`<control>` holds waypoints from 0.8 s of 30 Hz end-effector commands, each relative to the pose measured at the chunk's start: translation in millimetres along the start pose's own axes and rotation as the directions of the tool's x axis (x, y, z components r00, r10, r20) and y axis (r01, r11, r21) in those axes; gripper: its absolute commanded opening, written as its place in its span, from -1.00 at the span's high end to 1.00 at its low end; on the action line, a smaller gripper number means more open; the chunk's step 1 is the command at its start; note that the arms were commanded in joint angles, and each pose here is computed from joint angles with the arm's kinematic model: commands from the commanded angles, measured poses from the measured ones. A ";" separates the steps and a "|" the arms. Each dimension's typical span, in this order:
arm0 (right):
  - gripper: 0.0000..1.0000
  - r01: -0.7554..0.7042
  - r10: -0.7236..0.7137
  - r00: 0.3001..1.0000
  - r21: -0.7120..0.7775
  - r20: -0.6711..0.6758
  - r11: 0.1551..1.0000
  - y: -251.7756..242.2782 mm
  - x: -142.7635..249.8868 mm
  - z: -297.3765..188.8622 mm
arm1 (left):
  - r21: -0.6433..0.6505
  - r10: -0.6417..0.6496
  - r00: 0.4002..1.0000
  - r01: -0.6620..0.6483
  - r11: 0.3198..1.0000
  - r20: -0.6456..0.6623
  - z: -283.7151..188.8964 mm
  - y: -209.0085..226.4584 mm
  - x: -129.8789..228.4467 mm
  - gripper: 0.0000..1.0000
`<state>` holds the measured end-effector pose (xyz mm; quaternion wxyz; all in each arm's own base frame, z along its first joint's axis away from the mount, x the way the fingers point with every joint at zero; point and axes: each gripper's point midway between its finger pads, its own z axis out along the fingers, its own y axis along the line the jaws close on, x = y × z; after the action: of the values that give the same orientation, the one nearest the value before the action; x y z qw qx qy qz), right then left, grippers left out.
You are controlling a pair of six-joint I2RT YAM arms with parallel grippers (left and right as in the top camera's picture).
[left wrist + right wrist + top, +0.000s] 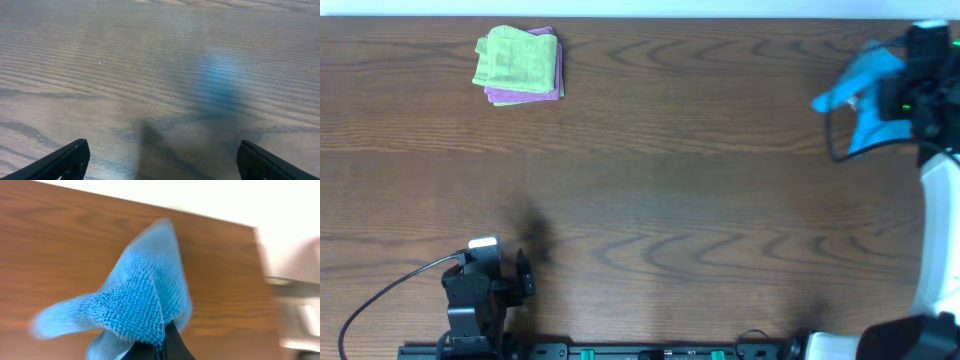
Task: Fold the cloth
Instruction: 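Grasp the blue cloth with the right gripper and lift it, then carry the blue cloth left and lower it onto the table center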
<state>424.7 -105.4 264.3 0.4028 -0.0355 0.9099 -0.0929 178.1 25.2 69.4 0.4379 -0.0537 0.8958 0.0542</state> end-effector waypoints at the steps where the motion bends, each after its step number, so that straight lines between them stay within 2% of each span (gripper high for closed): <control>1: 0.98 -0.100 0.082 0.991 -0.188 -0.101 0.977 73.2 18.2 16.6 | 0.006 0.013 0.999 -0.013 1.000 -0.034 4.1 -1.4 11.5 -0.90; 4: 0.97 -0.004 -0.054 0.983 -0.315 -0.176 0.949 147.2 42.9 18.4 | 0.006 0.013 0.999 -0.013 1.000 -0.034 4.1 -1.4 11.5 -0.90; 7: 0.97 0.110 -0.230 0.949 -0.461 -0.213 0.880 229.9 69.3 -6.1 | 0.006 0.013 0.999 -0.013 1.000 -0.034 4.1 -1.4 11.5 -0.91; 10: 0.97 0.238 -0.419 0.886 -0.579 -0.200 0.780 296.9 98.8 -44.1 | 0.006 0.013 0.999 -0.013 1.000 -0.034 4.1 -1.4 11.5 -0.90; 12: 0.96 0.321 -0.494 0.855 -0.590 -0.155 0.741 321.5 106.2 -58.2 | 0.006 0.013 0.999 -0.013 1.000 -0.034 4.1 -1.4 11.5 -0.90; 13: 0.97 0.372 -0.518 0.845 -0.552 -0.130 0.746 325.9 104.0 -57.5 | 0.006 0.013 0.999 -0.013 1.000 -0.034 4.1 -1.4 11.5 -0.90; 15: 0.97 0.423 -0.496 0.862 -0.392 -0.105 0.817 312.5 83.6 -38.8 | 0.006 0.013 0.999 -0.013 1.000 -0.034 4.1 -1.4 11.5 -0.91; 18: 0.97 0.362 -0.379 0.922 -0.167 -0.080 0.917 265.4 44.6 -1.1 | 0.006 0.013 0.999 -0.013 1.000 -0.034 4.1 -1.4 11.5 -0.90; 21: 0.97 0.266 -0.271 0.961 -0.091 -0.053 0.960 226.8 22.5 20.3 | 0.006 0.013 0.999 -0.013 1.000 -0.034 4.1 -1.4 11.5 -0.90; 24: 0.98 0.237 -0.245 0.968 -0.129 -0.049 0.963 222.8 20.6 21.5 | 0.006 0.013 0.999 -0.013 1.000 -0.034 4.1 -1.4 11.5 -0.91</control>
<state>427.1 113.3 185.4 0.3500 -0.1846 0.9145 -0.0844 178.1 25.2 69.4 0.4379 -0.0537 0.8958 0.0542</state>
